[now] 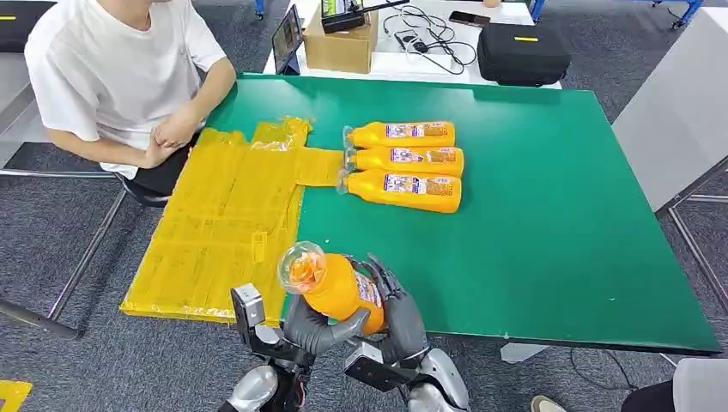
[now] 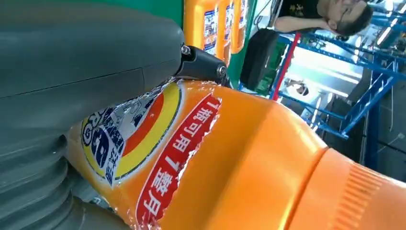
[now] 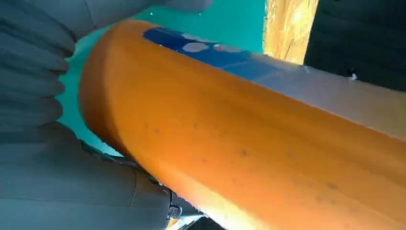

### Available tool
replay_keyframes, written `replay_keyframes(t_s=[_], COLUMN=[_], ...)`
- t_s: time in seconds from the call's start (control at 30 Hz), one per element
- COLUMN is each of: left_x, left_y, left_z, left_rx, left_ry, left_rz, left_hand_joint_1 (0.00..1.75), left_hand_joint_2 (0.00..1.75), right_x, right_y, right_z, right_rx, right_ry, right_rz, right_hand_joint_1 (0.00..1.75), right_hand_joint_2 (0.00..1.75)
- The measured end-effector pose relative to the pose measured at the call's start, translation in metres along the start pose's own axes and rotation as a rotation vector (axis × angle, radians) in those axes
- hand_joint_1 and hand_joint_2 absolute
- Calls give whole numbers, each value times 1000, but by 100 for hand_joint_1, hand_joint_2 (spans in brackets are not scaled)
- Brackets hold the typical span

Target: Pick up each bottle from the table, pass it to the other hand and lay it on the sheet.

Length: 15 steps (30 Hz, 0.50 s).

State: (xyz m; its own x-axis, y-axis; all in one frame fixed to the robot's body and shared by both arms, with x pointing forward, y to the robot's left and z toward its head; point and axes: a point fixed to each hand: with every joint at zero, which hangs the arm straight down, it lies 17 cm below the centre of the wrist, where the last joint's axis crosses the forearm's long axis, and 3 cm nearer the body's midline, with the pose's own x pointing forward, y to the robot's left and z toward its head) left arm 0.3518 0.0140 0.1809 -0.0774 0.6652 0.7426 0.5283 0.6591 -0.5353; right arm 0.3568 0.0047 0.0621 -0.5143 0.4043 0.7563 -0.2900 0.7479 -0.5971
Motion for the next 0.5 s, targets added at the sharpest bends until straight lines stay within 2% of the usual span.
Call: replay_keyframes(t_s=[0.07, 0.33, 0.5], left_x=[1, 0, 10], left_y=[2, 10, 59], left_z=[0, 1, -12], left_rx=[1, -10, 148], left_ry=[-2, -8, -15], left_rz=[6, -184, -560], left_hand_joint_1=[175, 175, 175], left_hand_joint_2=[175, 175, 175], right_x=[0, 0, 13], right_y=[-1, -7, -32], right_z=[1, 9, 16], right_rx=[-2, -38, -172], right_ry=[-8, -17, -49], right_rz=[17, 58, 88], right_hand_joint_1=[0, 0, 0], right_hand_joint_2=[0, 0, 0])
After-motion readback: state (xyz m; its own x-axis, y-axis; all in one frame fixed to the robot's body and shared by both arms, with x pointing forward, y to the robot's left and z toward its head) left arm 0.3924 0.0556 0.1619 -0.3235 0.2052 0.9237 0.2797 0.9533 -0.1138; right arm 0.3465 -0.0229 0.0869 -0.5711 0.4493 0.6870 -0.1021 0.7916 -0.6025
